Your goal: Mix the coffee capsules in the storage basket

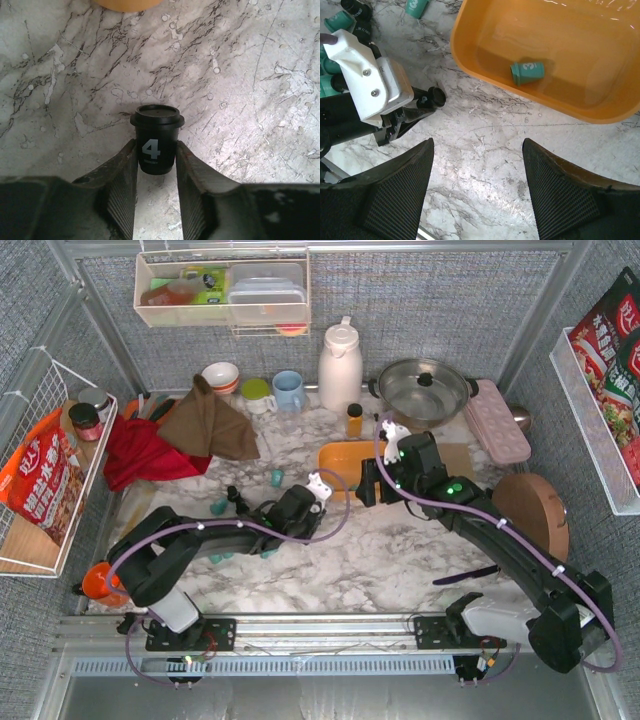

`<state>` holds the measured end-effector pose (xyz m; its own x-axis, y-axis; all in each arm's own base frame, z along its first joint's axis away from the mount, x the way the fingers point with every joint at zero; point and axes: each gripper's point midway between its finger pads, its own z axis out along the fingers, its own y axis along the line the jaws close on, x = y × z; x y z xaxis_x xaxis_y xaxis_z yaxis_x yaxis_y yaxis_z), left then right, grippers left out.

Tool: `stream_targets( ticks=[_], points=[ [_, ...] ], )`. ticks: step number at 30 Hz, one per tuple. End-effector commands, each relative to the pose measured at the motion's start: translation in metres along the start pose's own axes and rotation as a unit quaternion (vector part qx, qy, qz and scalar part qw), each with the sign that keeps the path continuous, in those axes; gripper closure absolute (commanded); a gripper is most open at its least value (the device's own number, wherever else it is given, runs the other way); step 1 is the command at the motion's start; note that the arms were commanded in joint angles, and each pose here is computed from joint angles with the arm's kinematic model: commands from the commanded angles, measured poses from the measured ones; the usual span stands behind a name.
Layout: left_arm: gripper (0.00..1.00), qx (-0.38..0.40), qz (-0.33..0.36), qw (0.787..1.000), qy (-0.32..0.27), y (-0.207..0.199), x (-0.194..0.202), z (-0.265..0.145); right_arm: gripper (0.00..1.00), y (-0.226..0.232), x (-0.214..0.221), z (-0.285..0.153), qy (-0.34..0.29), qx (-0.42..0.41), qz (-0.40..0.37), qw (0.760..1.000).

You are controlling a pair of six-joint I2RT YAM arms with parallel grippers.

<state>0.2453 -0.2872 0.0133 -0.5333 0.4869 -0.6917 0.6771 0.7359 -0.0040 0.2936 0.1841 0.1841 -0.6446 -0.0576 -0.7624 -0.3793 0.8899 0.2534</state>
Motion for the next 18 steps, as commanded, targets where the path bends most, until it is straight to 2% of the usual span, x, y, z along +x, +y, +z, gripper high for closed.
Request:
stream_targets(
  ticks=[1,5,9,11,15,18],
  points=[
    [0.63,0.01,0.007,0.999,-0.039,-0.002,-0.018,-0.003,0.25,0.005,0.001,-0.003,-0.001,-0.009,0.006,1.0],
    [0.71,0.015,0.016,0.996,-0.092,-0.002,-0.036,-0.016,0.25,0.011,0.001,-0.006,-0.003,-0.019,0.009,1.0],
    [0.72,0.035,0.029,0.985,-0.168,-0.007,-0.059,-0.038,0.25,0.022,-0.001,-0.009,-0.008,-0.036,0.013,0.999],
    [0.72,0.055,0.04,0.972,-0.224,-0.013,-0.074,-0.054,0.25,0.031,-0.003,-0.011,-0.015,-0.051,0.017,0.998],
    [0.72,0.106,0.08,0.933,-0.333,-0.031,-0.1,-0.092,0.26,0.057,-0.009,-0.015,-0.038,-0.102,0.03,0.994],
    [0.72,0.127,0.11,0.913,-0.372,-0.04,-0.113,-0.107,0.26,0.074,-0.015,-0.017,-0.056,-0.128,0.037,0.989]
  ],
)
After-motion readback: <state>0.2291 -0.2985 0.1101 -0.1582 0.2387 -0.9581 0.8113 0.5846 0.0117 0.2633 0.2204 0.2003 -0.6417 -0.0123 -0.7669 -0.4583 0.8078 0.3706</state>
